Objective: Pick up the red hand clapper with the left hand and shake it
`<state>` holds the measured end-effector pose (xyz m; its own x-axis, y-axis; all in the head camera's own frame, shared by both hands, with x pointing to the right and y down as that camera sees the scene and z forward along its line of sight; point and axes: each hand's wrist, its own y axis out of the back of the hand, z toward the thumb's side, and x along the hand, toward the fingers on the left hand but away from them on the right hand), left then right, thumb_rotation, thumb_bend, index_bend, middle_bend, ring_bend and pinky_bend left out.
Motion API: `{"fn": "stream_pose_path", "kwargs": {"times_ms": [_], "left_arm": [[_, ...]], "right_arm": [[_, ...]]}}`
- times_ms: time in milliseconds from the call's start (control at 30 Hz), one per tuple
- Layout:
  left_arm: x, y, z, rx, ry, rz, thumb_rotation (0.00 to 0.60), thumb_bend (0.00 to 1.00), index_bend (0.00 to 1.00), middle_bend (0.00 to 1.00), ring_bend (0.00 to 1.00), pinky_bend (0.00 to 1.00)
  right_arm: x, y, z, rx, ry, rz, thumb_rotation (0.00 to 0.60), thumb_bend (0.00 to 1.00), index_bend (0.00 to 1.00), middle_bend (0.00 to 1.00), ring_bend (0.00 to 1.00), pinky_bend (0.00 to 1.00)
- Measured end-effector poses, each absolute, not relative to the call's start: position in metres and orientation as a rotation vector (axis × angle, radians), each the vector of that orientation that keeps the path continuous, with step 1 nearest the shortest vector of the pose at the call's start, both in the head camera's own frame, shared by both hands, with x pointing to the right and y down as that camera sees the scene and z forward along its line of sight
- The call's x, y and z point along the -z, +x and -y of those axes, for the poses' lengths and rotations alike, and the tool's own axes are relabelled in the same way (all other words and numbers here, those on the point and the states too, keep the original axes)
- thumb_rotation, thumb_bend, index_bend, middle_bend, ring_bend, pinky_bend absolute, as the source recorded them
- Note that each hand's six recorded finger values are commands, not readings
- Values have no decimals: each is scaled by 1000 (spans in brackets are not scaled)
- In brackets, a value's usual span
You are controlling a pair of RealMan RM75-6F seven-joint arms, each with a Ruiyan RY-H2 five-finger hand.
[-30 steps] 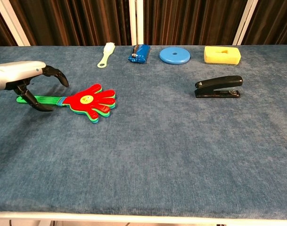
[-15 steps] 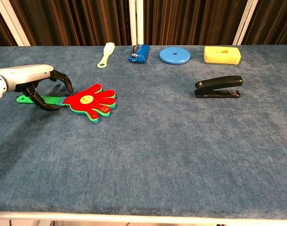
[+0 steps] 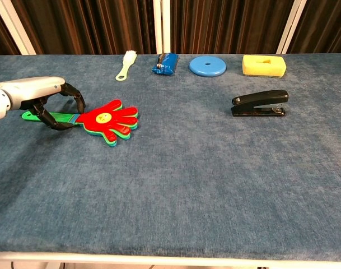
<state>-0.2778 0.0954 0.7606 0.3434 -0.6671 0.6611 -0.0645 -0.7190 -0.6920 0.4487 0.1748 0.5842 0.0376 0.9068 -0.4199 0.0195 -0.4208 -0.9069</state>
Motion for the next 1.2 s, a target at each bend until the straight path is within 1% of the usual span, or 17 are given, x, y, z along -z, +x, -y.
{"fn": "stream_pose_path", "kwargs": {"times_ms": [167,300,400,467,500,567,667,700,767,833,867,1000,1067,1200], "left_arm": [[-760,-279,-95,1391,-2048,-647,600,349,517,266,88,138],[-756,-278,-93,1370,-2052,-705,600,352,577,301,123,176],[-751,-278,-89,1338,-2063,-791,600,352,600,348,192,264],[-746,-278,-85,1305,-2057,-849,600,352,619,397,251,354],[-743,-278,-84,1289,-2053,-875,600,351,633,429,289,424],[-737,-278,-80,1244,-2048,-935,600,350,648,465,342,514],[-728,-277,-76,1182,-2050,-1011,600,350,661,529,478,677],[-726,-277,-75,1166,-2050,-1028,600,350,662,543,506,709],[-722,-277,-73,1136,-2040,-1059,600,350,665,588,591,800],[-718,-277,-71,1106,-2027,-1091,600,350,665,637,697,877],[-716,-277,-70,1092,-2023,-1106,600,350,664,658,750,905],[-708,-279,-66,1035,-2007,-1164,600,350,658,685,843,951],[-703,-280,-63,1013,-1998,-1188,600,350,652,688,874,960],[-692,-284,-57,973,-1984,-1248,600,350,652,691,899,973]], "right_arm": [[-583,448,-175,-1481,-1556,967,600,273,0,0,0,0],[-583,449,-175,-1484,-1555,968,600,272,0,0,0,0],[-583,449,-176,-1485,-1554,970,600,272,0,0,0,0],[-583,450,-176,-1486,-1554,970,600,272,0,0,0,0],[-583,450,-176,-1486,-1554,970,600,273,0,0,0,0],[-583,450,-176,-1486,-1554,970,600,272,0,0,0,0],[-584,449,-176,-1488,-1555,969,600,273,0,0,0,0],[-584,449,-176,-1488,-1555,969,600,273,0,0,0,0],[-584,449,-176,-1488,-1554,970,600,273,0,0,0,0],[-584,449,-176,-1487,-1554,970,600,272,0,0,0,0],[-584,450,-176,-1488,-1554,970,600,272,0,0,0,0],[-584,449,-176,-1490,-1553,968,600,271,0,0,0,0],[-584,449,-176,-1489,-1553,967,600,271,0,0,0,0],[-584,449,-176,-1490,-1554,966,600,271,0,0,0,0]]}}
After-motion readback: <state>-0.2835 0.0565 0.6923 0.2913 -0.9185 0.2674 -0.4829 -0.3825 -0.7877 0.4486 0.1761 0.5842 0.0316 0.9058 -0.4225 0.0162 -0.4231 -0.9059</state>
